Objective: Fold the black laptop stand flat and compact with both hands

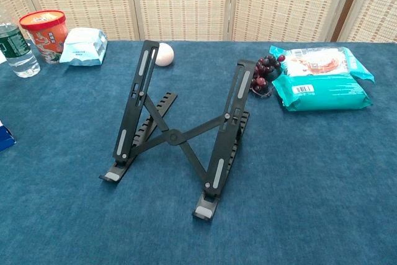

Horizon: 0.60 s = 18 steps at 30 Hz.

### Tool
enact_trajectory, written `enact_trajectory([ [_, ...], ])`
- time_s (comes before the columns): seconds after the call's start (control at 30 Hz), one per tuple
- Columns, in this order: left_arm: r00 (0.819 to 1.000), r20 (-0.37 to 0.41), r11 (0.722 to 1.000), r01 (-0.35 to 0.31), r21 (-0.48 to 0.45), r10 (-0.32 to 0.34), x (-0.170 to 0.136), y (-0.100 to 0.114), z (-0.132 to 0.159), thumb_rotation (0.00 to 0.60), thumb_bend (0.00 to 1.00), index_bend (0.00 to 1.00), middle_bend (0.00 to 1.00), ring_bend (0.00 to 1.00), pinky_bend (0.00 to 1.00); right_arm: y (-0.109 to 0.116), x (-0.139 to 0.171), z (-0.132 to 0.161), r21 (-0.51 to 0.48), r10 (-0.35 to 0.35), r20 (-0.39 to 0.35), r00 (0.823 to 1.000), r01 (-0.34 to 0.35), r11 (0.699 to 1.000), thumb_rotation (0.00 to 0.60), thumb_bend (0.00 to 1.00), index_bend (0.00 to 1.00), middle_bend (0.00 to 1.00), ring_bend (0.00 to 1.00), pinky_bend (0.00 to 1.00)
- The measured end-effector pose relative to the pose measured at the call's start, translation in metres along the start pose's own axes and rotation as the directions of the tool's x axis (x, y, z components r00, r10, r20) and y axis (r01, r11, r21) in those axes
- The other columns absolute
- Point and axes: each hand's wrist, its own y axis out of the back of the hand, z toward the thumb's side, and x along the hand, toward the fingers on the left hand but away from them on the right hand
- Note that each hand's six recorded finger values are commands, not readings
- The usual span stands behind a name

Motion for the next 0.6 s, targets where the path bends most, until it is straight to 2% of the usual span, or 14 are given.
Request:
enact_trajectory([
  [0.6, 1.000, -0.001, 1.000, -0.003, -0.010, 0.003, 0.000, 0.002, -0.002, 0.600, 0.14, 0.09, 0.16, 0.04, 0.00, 0.000, -0.005, 0.011, -0.058, 0.021, -0.049, 0.999, -0.024, 0.998, 0.600, 0.20, 0.00, 0.08, 0.07, 0.26],
])
